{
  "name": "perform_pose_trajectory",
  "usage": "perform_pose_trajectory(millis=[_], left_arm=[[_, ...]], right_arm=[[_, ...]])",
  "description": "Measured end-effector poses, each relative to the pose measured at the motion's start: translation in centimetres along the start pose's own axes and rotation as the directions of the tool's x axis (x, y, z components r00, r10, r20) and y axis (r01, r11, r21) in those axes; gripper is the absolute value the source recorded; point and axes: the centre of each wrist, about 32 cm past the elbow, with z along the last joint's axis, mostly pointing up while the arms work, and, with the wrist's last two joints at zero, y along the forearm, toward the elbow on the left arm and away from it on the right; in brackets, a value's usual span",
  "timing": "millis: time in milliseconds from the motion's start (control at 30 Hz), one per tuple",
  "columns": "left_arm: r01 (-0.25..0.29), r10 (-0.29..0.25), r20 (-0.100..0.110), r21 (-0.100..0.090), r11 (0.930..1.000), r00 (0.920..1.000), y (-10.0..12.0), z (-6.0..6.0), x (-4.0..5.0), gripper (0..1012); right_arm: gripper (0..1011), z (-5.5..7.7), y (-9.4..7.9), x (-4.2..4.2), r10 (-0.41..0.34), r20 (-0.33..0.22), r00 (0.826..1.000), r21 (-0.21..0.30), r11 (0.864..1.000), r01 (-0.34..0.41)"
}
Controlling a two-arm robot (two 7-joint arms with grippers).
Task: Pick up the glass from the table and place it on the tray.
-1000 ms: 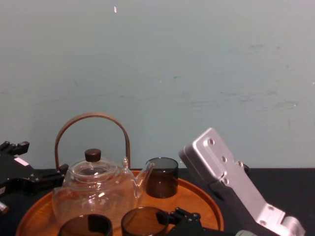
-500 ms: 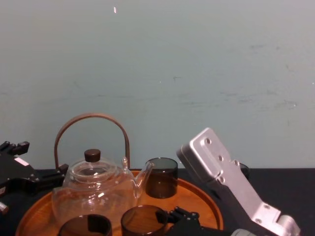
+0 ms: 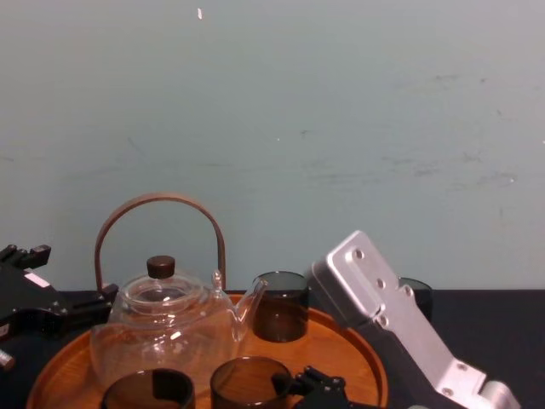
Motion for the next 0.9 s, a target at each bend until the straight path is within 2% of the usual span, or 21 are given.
perform_pose_trajectory(millis=[733, 900], left_arm=[[0.0, 0.0, 0.0, 0.0, 1.0, 1.0, 0.0, 0.0, 0.0, 1010], [0.0, 0.0, 0.0, 0.0, 1.0, 1.0, 0.0, 0.0, 0.0, 1010]], right_arm=[[1000, 0.2, -1.5, 0.73, 0.005, 0.009, 1.0, -0.007, 1.0, -0.005], [1000, 0.0, -2.0, 1.19, -0.013, 0.015, 1.0, -0.013, 1.0, 0.013]])
